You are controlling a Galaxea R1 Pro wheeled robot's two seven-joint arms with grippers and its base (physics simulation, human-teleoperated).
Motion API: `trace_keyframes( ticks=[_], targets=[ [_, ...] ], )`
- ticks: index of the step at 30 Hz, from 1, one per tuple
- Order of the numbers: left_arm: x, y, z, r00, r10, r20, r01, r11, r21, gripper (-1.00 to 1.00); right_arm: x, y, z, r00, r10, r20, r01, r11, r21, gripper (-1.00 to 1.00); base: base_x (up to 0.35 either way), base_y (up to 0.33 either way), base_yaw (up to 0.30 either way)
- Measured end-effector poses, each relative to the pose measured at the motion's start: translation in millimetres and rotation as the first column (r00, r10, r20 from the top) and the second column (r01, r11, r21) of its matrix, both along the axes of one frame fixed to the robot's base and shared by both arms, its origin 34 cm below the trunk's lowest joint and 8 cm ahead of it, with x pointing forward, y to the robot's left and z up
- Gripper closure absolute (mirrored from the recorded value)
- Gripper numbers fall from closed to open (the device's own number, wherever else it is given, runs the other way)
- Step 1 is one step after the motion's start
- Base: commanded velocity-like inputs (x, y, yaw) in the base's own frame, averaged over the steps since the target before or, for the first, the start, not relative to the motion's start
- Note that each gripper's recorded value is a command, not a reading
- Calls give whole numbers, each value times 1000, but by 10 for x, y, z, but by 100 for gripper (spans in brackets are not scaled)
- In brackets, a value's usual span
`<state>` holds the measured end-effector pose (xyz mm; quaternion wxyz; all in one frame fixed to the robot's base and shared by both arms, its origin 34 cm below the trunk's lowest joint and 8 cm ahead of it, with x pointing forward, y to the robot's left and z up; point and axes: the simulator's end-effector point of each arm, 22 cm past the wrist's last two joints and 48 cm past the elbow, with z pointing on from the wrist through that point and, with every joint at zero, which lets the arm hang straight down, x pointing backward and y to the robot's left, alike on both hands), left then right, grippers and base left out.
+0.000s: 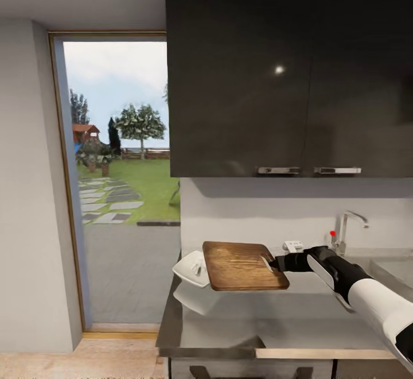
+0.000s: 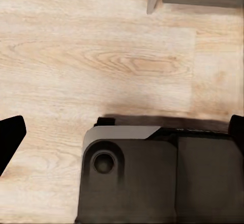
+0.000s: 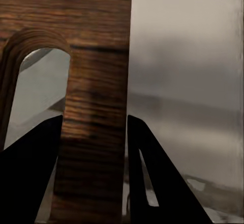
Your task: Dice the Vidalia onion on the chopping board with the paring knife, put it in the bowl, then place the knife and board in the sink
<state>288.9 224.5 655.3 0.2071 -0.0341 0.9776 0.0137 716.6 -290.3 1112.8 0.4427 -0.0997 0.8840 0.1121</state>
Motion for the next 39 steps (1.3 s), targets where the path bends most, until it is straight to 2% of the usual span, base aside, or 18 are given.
trace_keyframes(
  ticks=[1,6,13,17,28,35,39],
  targets=[
    [-59,-74,-22,1000,-6,-26,6,1000,-12,-100,2,-1,5,1000,-1,1,1,1000,1,100,-196,-187,0],
    [-314,-382,-92,997,-35,-75,29,997,-77,-100,1,-91,22,1000,-13,4,13,1000,-1,100,-139,-161,0],
    [-399,-456,-111,996,-41,-86,33,995,-92,-100,0,-239,67,999,-32,12,32,999,-5,100,-50,-110,0],
    [-399,-405,-115,996,-36,-85,29,996,-83,-100,-4,-422,104,998,-59,18,60,998,-3,100,-3,-29,0],
    [-393,50,-139,996,-8,-87,6,1000,-25,-100,-1,-510,138,997,-80,21,80,997,8,100,0,-2,0],
    [-502,113,-173,995,-5,-103,3,1000,-17,-100,17,-638,148,992,-121,27,121,993,-8,100,0,0,0],
    [-844,20,-258,989,-10,-149,6,1000,-29,-100,24,-697,142,989,-143,28,144,989,-21,100,0,0,0]
  ],
)
